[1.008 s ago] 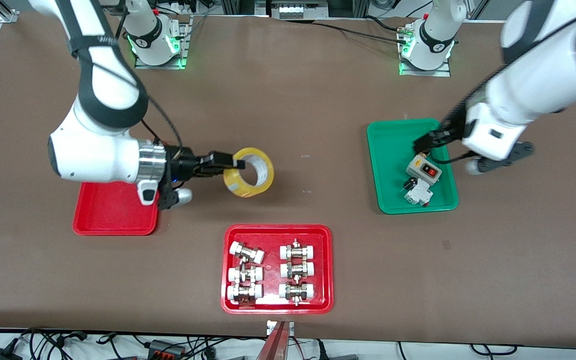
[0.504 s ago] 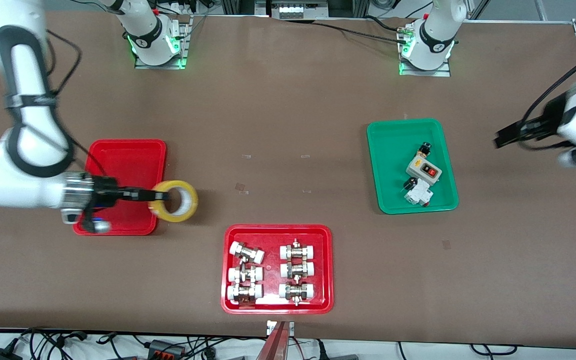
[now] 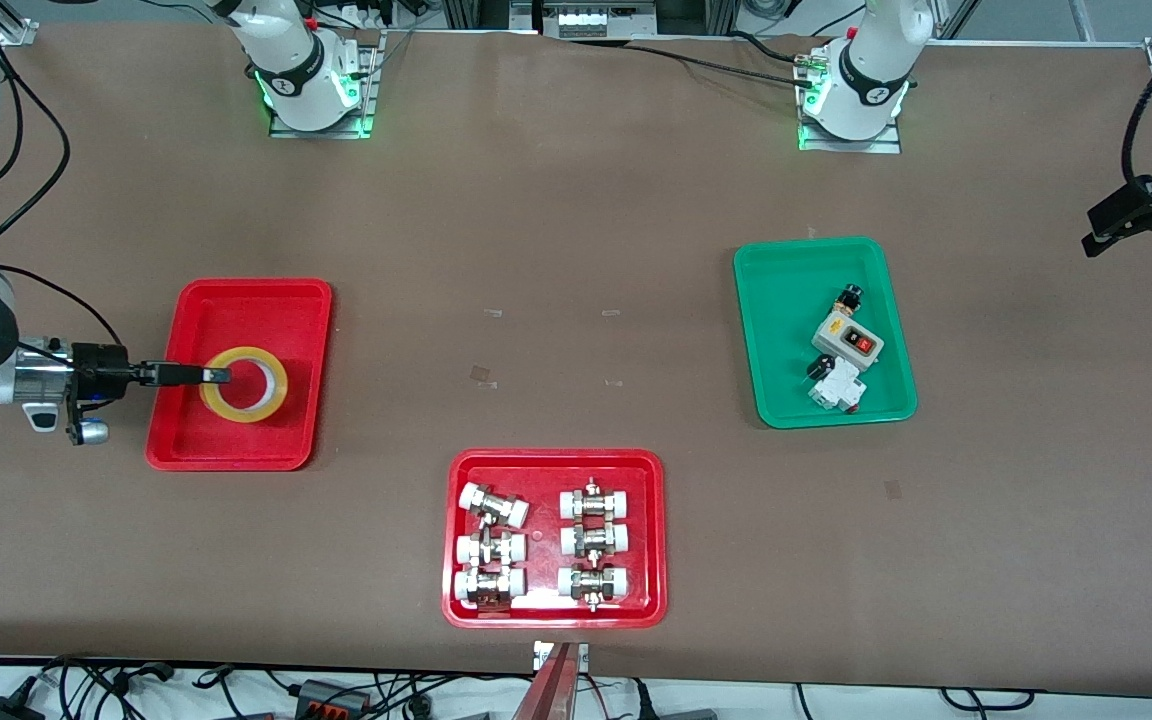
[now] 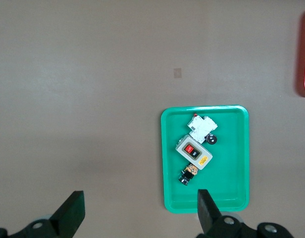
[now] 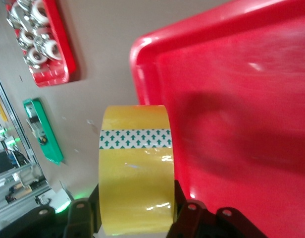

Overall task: Left arm passes tape to right arm into tray
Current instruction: 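Carry the tape with the right gripper over the empty red tray, then lower the tape into the red tray and open the right gripper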

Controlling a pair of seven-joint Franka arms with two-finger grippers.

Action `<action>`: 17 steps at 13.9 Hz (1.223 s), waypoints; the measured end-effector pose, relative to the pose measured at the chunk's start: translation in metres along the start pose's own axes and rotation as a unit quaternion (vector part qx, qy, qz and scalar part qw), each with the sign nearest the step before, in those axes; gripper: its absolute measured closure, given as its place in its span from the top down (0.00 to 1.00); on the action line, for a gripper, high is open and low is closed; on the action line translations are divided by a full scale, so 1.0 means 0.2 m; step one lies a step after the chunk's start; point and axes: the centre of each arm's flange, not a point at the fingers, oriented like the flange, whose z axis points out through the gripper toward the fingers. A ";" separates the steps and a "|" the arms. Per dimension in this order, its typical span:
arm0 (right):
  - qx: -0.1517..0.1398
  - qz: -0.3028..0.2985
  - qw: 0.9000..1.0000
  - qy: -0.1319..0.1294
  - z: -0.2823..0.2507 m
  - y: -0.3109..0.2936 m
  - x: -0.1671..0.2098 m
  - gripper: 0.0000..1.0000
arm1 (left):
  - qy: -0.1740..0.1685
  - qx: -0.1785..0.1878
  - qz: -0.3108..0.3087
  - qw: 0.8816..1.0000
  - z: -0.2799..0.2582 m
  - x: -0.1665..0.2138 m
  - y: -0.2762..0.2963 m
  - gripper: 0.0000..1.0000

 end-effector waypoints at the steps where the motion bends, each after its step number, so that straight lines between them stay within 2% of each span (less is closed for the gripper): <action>1: -0.003 -0.003 1.000 -0.005 0.00 0.05 -0.02 0.54 | 0.001 0.000 0.001 1.000 0.00 0.00 0.00 1.00; 3: -0.012 -0.011 1.000 -0.016 0.01 0.09 -0.04 0.54 | 0.001 0.000 0.003 1.000 -0.01 -0.01 0.01 1.00; 7: -0.007 -0.010 0.999 -0.035 0.10 0.14 -0.08 0.54 | 0.017 0.000 0.004 1.000 -0.06 0.02 0.01 1.00; 11: -0.003 -0.007 0.999 -0.040 0.12 0.18 -0.11 0.54 | 0.030 0.000 0.012 0.999 -0.11 0.07 0.06 1.00; 13: -0.003 -0.007 0.999 -0.039 0.12 0.19 -0.11 0.68 | 0.032 0.000 0.013 0.999 -0.12 0.07 0.07 1.00; 16: -0.005 -0.009 0.999 -0.039 0.12 0.19 -0.11 0.98 | 0.033 0.000 0.012 0.999 -0.12 0.08 0.07 1.00; 17: -0.015 -0.011 0.999 -0.041 0.12 0.20 -0.11 1.00 | 0.031 0.000 0.012 0.999 -0.12 0.07 0.07 1.00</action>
